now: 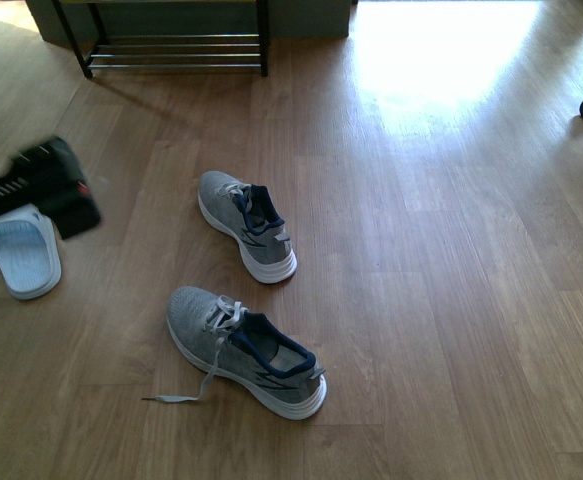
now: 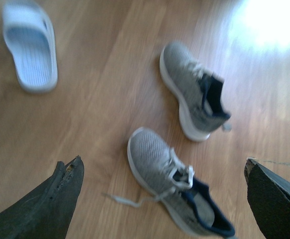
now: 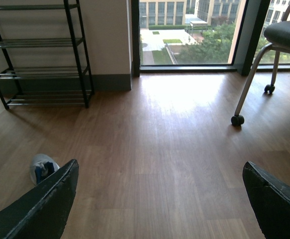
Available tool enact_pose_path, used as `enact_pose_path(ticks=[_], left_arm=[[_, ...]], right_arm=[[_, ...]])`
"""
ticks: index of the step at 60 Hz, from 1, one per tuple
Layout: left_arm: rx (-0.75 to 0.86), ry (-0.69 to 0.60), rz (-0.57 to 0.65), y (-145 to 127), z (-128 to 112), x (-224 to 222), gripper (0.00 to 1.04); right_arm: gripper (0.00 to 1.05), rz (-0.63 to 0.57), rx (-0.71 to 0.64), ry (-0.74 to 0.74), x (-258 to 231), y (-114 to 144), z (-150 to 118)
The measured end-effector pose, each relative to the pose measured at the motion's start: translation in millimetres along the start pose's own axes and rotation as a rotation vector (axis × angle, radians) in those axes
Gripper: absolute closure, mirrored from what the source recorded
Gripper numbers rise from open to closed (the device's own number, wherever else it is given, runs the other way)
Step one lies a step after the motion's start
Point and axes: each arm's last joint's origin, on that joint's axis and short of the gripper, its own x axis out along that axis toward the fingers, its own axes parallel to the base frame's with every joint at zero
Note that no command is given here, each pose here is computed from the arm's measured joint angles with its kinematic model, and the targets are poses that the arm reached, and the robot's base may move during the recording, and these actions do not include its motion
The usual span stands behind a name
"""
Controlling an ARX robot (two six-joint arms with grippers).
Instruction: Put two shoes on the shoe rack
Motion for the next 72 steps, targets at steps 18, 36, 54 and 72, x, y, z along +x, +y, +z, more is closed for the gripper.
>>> enact_pose_path(ticks=[18,36,54,72], left_arm=[[-0.22,0.342,0.039,7,-61,81,0.09],[-0.27,0.549,0.068,9,-87,132,0.09],[-0.25,0.62,-0.018,-10,-96,167,0.09],[-0.233,0.689,-0.014,-15,-110,195,0.09]], right_arm=[[0.09,0.0,0.0,0.0,0,0,0],[0.09,0.0,0.0,0.0,0,0,0],[0.09,0.0,0.0,0.0,0,0,0],[0.09,0.0,0.0,0.0,0,0,0]])
